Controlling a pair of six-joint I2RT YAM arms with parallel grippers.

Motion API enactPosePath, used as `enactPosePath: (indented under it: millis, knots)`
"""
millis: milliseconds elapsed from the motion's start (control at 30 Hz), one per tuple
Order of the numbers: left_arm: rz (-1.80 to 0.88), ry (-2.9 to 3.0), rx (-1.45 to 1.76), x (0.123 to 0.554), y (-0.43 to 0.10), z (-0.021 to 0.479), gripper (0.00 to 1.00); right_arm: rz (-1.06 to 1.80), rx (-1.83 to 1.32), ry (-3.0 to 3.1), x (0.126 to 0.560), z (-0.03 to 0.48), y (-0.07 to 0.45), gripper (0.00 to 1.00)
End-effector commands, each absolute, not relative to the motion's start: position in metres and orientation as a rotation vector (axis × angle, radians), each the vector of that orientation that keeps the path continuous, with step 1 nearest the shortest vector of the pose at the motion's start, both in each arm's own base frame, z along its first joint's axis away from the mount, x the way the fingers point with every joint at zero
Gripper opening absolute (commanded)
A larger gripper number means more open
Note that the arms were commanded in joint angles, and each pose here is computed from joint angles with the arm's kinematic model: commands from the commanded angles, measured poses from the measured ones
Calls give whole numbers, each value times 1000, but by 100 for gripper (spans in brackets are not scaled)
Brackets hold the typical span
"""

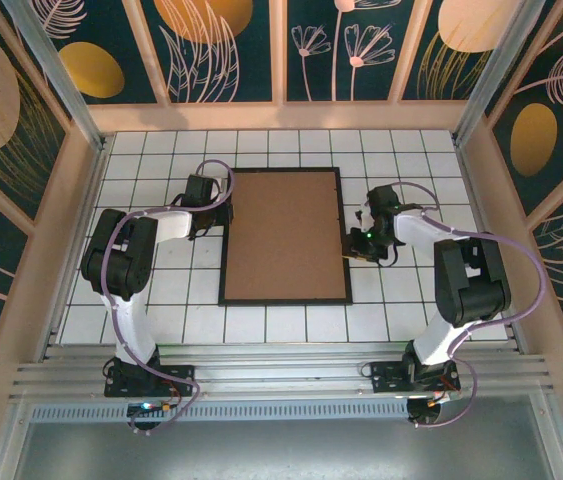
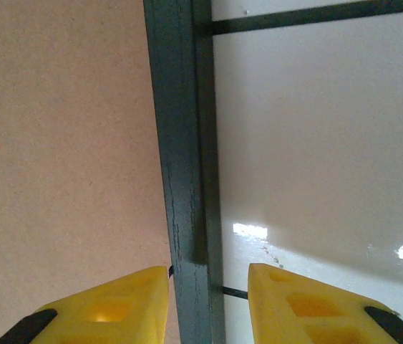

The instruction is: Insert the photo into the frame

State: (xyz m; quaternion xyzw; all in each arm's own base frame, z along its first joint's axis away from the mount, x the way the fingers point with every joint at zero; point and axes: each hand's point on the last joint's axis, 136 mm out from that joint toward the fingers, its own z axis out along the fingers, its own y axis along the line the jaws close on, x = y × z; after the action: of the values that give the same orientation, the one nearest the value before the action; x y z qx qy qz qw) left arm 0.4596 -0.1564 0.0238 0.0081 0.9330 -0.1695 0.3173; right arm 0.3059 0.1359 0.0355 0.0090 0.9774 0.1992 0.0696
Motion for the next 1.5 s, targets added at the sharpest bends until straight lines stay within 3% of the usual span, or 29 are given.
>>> enactPosePath:
  millis: [0,333,600,1000,1333,1467]
  knots:
    - [-402,2583,75,434,-155,-6,16,613,13,2991,296,23,137,34]
    - [-409,2586,77,434,-157,-8,16,626,-13,3011,296,11,144,34]
    - [-421,2583,76,434,-157,-6,16,630,-66,3035,290,7,160,39]
    - [-429,2575,67,433,-159,-4,16,241,-127,3085,288,-10,154,56]
    - [-428,2576,67,432,-159,-4,16,-55,-220,3088,284,-24,153,61]
    - [-420,2576,63,433,-158,-3,16,-12,-228,3033,299,-7,158,61]
